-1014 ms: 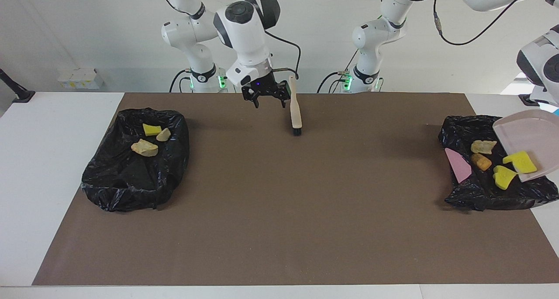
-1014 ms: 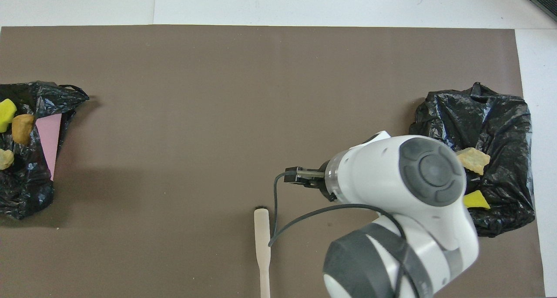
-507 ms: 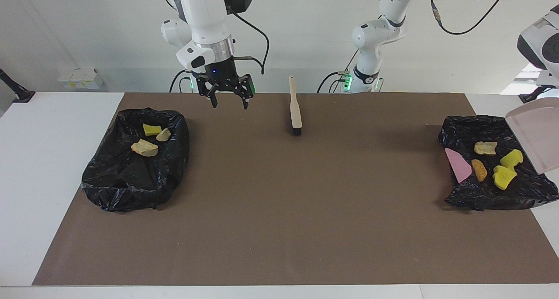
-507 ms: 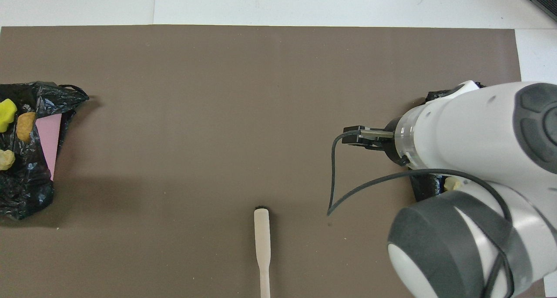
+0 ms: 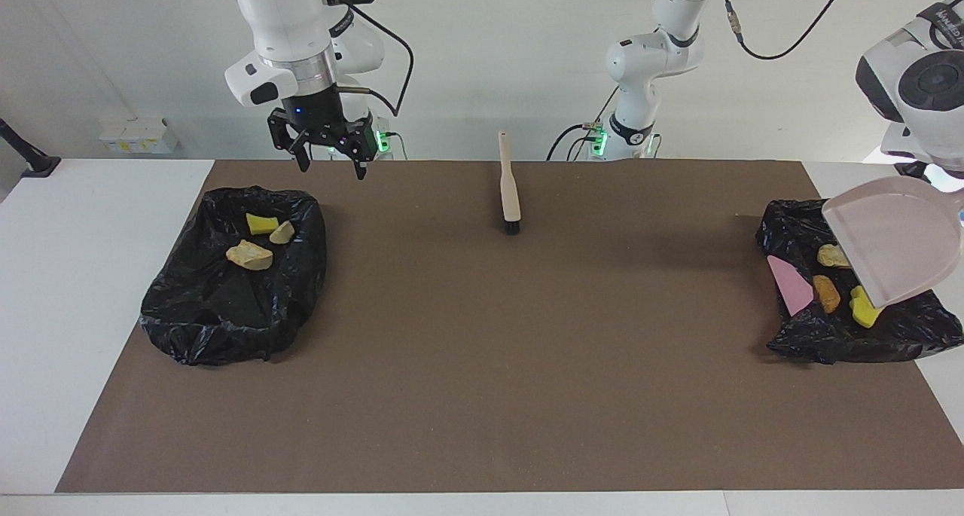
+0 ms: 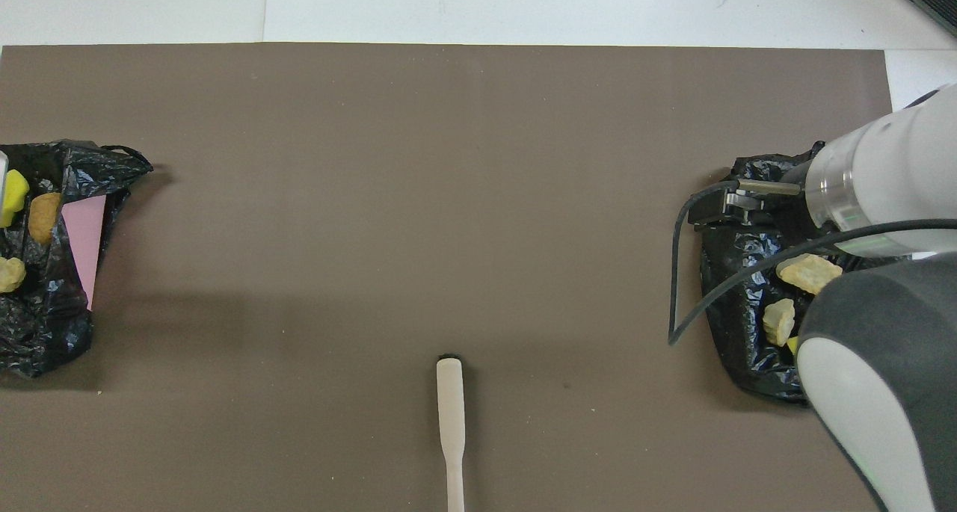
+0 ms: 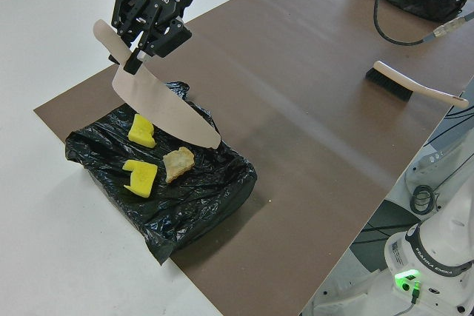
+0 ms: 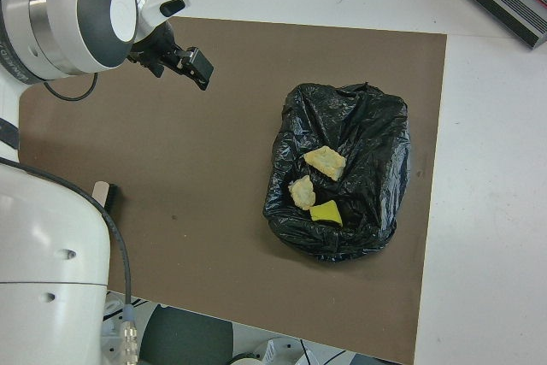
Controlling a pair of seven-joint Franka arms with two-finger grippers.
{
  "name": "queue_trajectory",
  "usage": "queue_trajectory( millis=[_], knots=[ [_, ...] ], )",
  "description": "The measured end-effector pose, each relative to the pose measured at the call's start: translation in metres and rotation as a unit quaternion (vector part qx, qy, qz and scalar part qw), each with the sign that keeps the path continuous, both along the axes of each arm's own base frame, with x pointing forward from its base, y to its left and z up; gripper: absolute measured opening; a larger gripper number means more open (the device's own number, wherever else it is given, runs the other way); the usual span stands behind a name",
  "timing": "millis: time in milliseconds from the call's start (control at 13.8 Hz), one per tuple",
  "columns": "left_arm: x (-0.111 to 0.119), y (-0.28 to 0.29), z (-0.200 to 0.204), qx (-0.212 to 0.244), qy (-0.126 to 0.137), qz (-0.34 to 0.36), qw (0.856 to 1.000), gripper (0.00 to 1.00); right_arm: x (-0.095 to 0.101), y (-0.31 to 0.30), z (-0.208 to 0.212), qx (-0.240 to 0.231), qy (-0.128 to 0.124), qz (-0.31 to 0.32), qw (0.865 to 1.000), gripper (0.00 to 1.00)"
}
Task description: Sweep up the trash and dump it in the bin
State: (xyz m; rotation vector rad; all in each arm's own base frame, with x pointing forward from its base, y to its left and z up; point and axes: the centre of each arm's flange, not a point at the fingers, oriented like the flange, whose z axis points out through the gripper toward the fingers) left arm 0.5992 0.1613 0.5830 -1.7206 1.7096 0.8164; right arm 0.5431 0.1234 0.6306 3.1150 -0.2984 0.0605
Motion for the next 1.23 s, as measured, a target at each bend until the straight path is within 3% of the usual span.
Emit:
queue_trajectory(
  millis=[362, 724, 1014, 1231],
  knots=[
    [-0.003, -0.075, -0.017, -0.099, -0.033, 0.074, 0.992, 0.31, 0.002, -0.008, 0.003, 0.0, 0.002, -0.007, 1.0, 1.0],
    [-0.01, -0.127, -0.031, -0.197, -0.08, 0.194, 0.958, 0.31, 0.006, -0.03, 0.004, -0.002, 0.003, 0.011, 1.0, 1.0],
    [-0.019, -0.196, -0.033, -0.232, -0.127, 0.296, 0.918, 0.31, 0.003, -0.045, 0.008, -0.004, 0.007, 0.025, 1.0, 1.0],
    [-0.029, -0.251, -0.032, -0.265, -0.158, 0.392, 0.867, 0.31, 0.002, -0.061, 0.008, -0.005, 0.018, 0.028, 0.999, 1.0]
  ],
)
